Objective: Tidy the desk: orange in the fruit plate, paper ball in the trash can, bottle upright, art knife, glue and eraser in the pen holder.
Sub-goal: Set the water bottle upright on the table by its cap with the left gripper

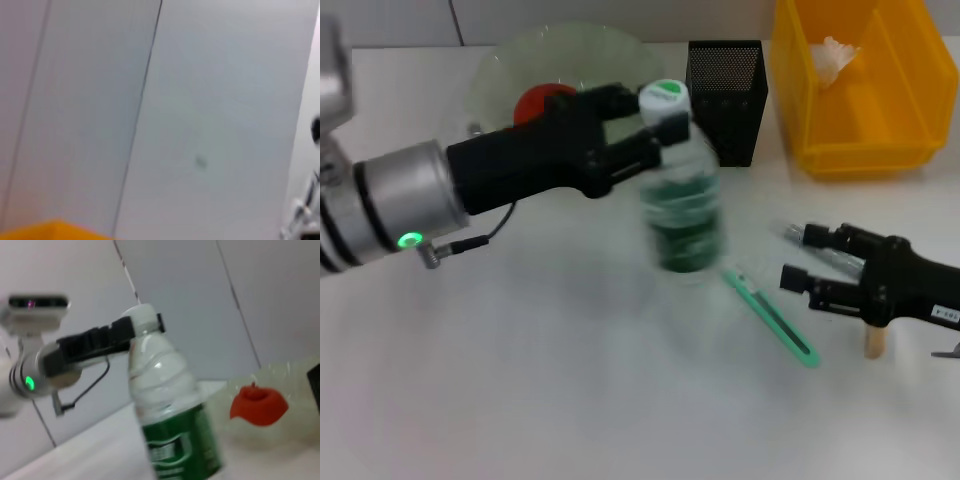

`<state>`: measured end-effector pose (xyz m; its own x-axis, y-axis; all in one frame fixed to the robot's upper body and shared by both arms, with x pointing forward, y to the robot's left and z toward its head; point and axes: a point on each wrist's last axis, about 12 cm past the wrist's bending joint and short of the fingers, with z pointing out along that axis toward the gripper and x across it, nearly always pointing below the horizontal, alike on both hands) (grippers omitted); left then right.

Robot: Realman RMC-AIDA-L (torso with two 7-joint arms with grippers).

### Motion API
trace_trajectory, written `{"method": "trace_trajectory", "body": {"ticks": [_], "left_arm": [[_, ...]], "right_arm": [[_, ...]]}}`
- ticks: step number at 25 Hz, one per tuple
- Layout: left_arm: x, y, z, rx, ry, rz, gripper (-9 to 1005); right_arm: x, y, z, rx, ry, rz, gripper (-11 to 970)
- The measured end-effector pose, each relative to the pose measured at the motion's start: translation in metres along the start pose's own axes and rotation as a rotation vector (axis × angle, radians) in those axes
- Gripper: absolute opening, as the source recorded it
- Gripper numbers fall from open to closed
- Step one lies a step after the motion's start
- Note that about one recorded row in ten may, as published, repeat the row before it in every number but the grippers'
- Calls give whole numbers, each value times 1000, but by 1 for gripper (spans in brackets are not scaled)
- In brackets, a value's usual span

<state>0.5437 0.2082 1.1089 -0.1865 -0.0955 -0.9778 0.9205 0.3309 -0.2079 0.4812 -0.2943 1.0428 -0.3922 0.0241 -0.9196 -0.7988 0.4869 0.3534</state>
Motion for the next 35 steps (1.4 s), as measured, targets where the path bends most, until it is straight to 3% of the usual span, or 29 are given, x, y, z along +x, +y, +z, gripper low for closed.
{"method": "trace_trajectory", "body": {"ticks": [6, 17, 35], "left_arm": [[27, -5, -15, -79, -137, 153, 447], [54, -7, -37, -274, -164, 231, 447], [65, -4, -42, -342, -121, 164, 446]], "right_arm": [[-2, 0, -4, 23, -53, 4, 834], [-2, 1, -2, 29, -101, 23, 834], [-7, -1, 9, 9, -106, 32, 835]]}}
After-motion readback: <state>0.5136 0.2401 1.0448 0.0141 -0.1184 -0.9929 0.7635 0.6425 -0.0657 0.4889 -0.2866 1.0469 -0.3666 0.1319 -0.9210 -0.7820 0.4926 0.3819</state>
